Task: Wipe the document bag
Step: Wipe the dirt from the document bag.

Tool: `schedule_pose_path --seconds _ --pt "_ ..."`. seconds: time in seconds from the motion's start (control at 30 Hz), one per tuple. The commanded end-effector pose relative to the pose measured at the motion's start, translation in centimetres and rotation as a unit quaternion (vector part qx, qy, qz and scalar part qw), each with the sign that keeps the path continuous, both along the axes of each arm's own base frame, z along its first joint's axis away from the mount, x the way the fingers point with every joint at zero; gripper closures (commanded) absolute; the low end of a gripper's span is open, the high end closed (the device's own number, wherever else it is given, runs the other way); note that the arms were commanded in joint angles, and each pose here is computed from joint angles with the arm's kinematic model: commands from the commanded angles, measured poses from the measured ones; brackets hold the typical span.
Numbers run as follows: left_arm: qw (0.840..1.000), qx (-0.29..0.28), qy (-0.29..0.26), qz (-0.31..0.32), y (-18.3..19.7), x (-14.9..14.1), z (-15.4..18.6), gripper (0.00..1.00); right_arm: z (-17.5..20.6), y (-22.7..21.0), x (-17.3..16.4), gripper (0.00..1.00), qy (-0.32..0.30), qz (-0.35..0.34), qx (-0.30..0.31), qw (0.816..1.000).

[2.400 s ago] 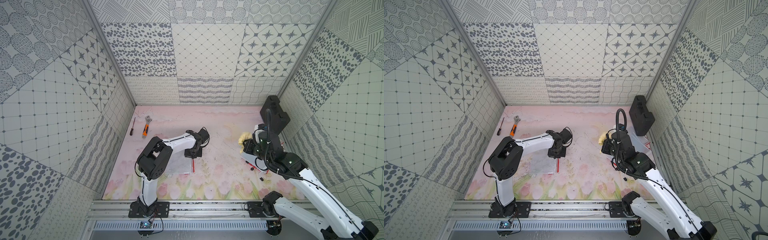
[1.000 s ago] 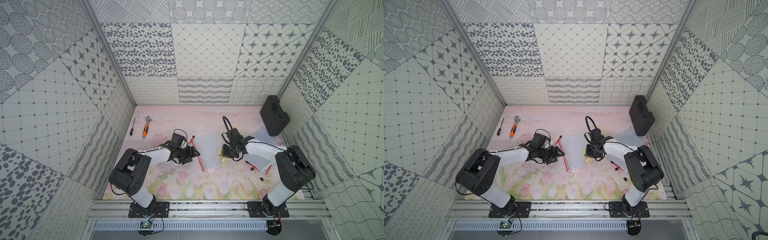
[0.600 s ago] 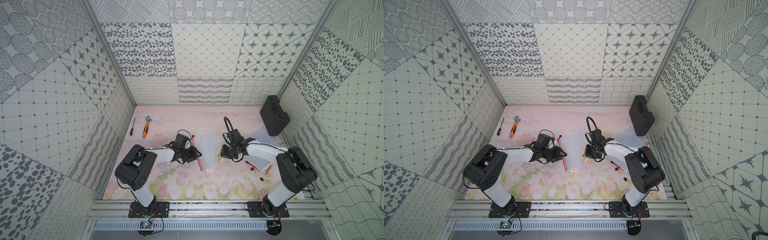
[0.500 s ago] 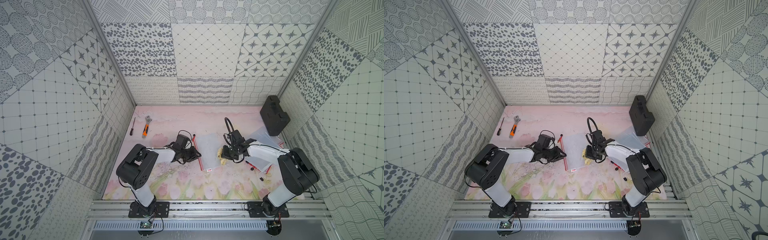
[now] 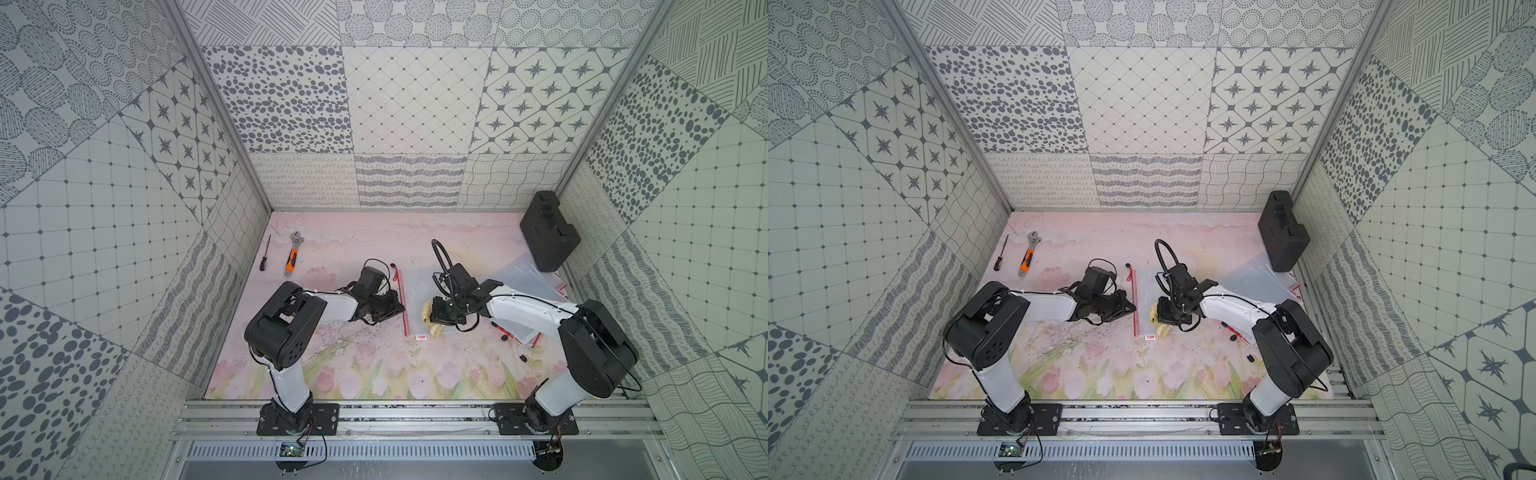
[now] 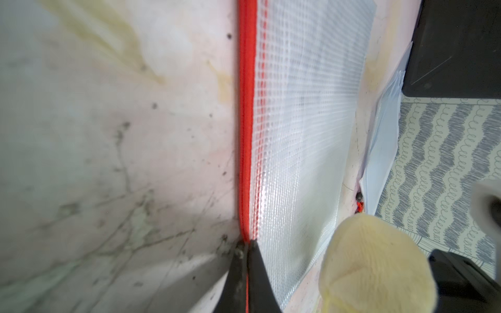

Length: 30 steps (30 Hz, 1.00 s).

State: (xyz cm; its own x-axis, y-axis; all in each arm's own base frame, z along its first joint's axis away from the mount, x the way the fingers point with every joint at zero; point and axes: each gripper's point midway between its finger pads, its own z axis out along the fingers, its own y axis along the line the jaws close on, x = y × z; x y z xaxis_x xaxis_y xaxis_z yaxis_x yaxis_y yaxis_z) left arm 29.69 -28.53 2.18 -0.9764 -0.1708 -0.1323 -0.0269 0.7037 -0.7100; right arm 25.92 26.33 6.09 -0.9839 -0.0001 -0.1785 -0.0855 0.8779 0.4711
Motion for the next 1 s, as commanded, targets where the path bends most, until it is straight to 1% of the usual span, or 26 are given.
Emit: schedule_pose_path --seconds 0.0,0.1,0.2,0.27,0.37,0.47,0.57,0.67,0.7,0.73,0.8,0.83,0.87,0.97 --pt "0.998 0.059 0.019 -0.033 0.3 -2.1 -1.8 1.0 -0.4 2.0 1.3 1.0 -0.006 0.007 0.004 1.0" --pt "0.997 0.061 0.022 -0.049 -0.1 -3.2 -1.8 1.0 -2.1 3.2 2.8 1.0 -0.003 0.012 -0.001 1.0" --pt "0.997 0.057 0.024 -0.055 -0.2 -4.0 -1.8 1.0 -4.0 3.6 4.8 1.0 -0.003 0.013 -0.034 0.999" --pt "0.997 0.053 0.024 -0.059 -0.2 -4.5 -1.7 1.0 -4.6 3.5 6.8 1.0 -0.011 0.0 -0.051 0.999" --pt "0.996 0.054 0.026 -0.062 0.2 -5.2 -1.6 1.0 -5.4 2.1 10.1 1.0 -0.026 -0.041 -0.076 0.996" --pt "0.996 0.053 0.023 -0.067 0.4 -5.6 -1.4 1.0 -5.5 0.6 13.2 1.0 -0.032 -0.067 -0.094 0.993" --pt "0.995 0.06 0.023 -0.071 0.9 -6.1 -1.4 1.0 -5.3 -0.3 16.5 1.0 -0.043 -0.068 -0.113 0.99" --pt "0.995 0.067 0.023 -0.075 1.3 -6.5 -1.5 1.0 -5.3 -1.5 18.8 1.0 -0.046 -0.059 -0.172 0.982" --pt "0.994 0.069 0.022 -0.076 1.5 -6.6 -1.5 1.0 -4.9 -1.7 19.1 1.0 -0.041 -0.052 -0.184 0.981" --pt "0.994 0.07 0.02 -0.077 1.6 -6.7 -1.4 1.0 -4.1 -1.4 19.0 1.0 -0.042 -0.045 -0.183 0.981" --pt "0.994 0.076 0.019 -0.079 1.8 -6.8 -1.5 1.0 -2.1 0.5 18.1 1.0 -0.07 -0.028 -0.16 0.984" --pt "0.994 0.079 0.018 -0.078 1.9 -6.8 -1.6 1.0 -1.1 1.8 17.2 1.0 -0.086 -0.016 -0.148 0.985" --pt "0.994 0.08 0.018 -0.079 2.0 -6.8 -1.6 1.0 -0.8 2.7 16.2 1.0 -0.089 -0.003 -0.142 0.986" --pt "0.993 0.081 0.017 -0.082 1.8 -6.7 -1.6 1.0 -0.6 5.2 12.8 1.0 -0.075 0.023 -0.121 0.99"
